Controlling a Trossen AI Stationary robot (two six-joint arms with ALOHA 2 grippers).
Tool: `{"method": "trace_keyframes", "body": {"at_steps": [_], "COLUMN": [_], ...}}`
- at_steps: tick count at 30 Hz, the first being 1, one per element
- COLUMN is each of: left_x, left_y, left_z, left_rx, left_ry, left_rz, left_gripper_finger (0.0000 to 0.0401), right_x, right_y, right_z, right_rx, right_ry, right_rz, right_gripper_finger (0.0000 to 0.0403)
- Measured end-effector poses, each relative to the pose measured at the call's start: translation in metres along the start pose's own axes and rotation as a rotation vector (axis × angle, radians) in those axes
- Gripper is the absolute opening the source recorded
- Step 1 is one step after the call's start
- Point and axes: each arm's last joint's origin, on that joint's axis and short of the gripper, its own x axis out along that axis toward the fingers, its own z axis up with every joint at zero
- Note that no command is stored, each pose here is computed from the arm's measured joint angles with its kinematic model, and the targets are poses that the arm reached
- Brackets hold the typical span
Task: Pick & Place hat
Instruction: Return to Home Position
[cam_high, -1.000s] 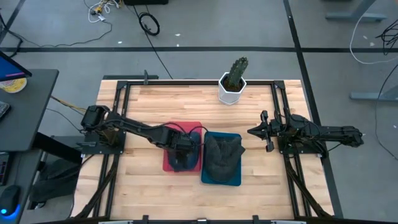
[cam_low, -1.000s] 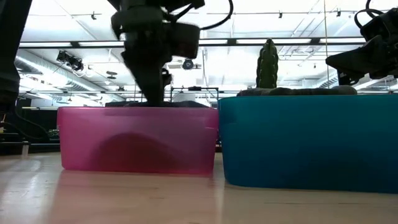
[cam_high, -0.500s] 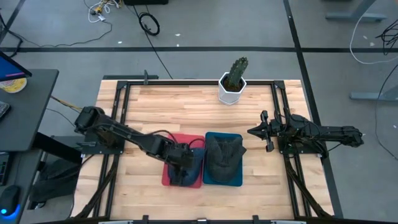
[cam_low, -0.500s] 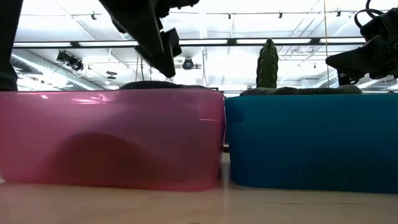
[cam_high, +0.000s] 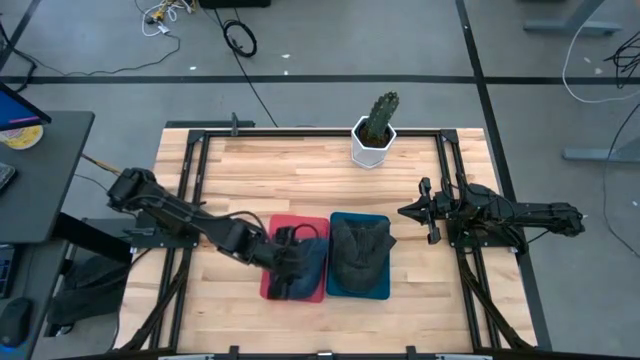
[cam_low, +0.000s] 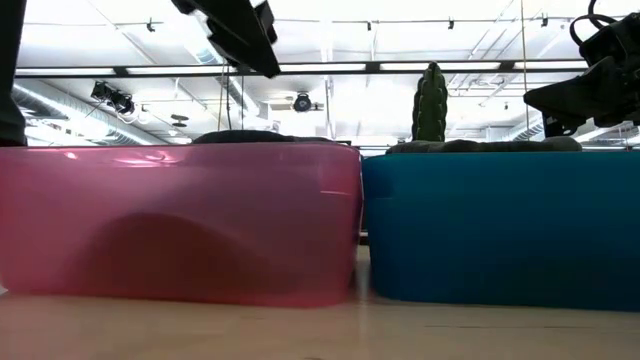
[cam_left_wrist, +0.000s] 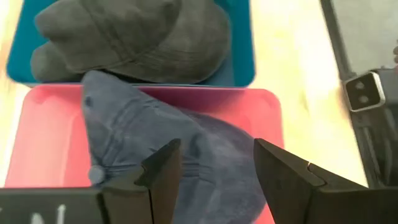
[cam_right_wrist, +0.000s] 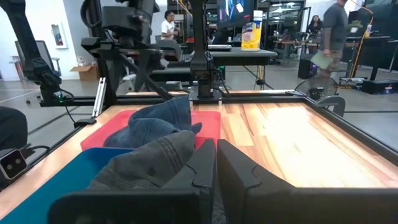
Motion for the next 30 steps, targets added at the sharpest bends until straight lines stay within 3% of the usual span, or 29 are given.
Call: {"method": "trace_keyframes", "body": {"at_steps": [14,20,27,30], "left_x": [-0.019,-0.038,-0.069,-0.075], "left_y": [0.003,0.027,0.038,0.041], "left_z": [-0.004,-0.041,-0.079,-0.098], "left_rx": [0.053,-0.007,-0.028,-0.035], "left_ry": [-0.089,-0.169,-0.498,-0.548], "left_rz": [0.010,0.001,-0.126,-0.153], "left_gripper_finger": [0.0204,0.0204,0.0204,0.0204], "right_x": [0.000,0.000,0.000,0.000], "right_y": [0.000,0.000,0.000,0.000], "right_z": [0.000,0.000,0.000,0.000], "right_rx": [0.000,0.000,0.000,0.000], "right_ry": [0.000,0.000,0.000,0.000], "right_rz": [0.000,0.000,0.000,0.000], "right_gripper_finger": [0.0021,0.0021,0.0021,0.0021]}}
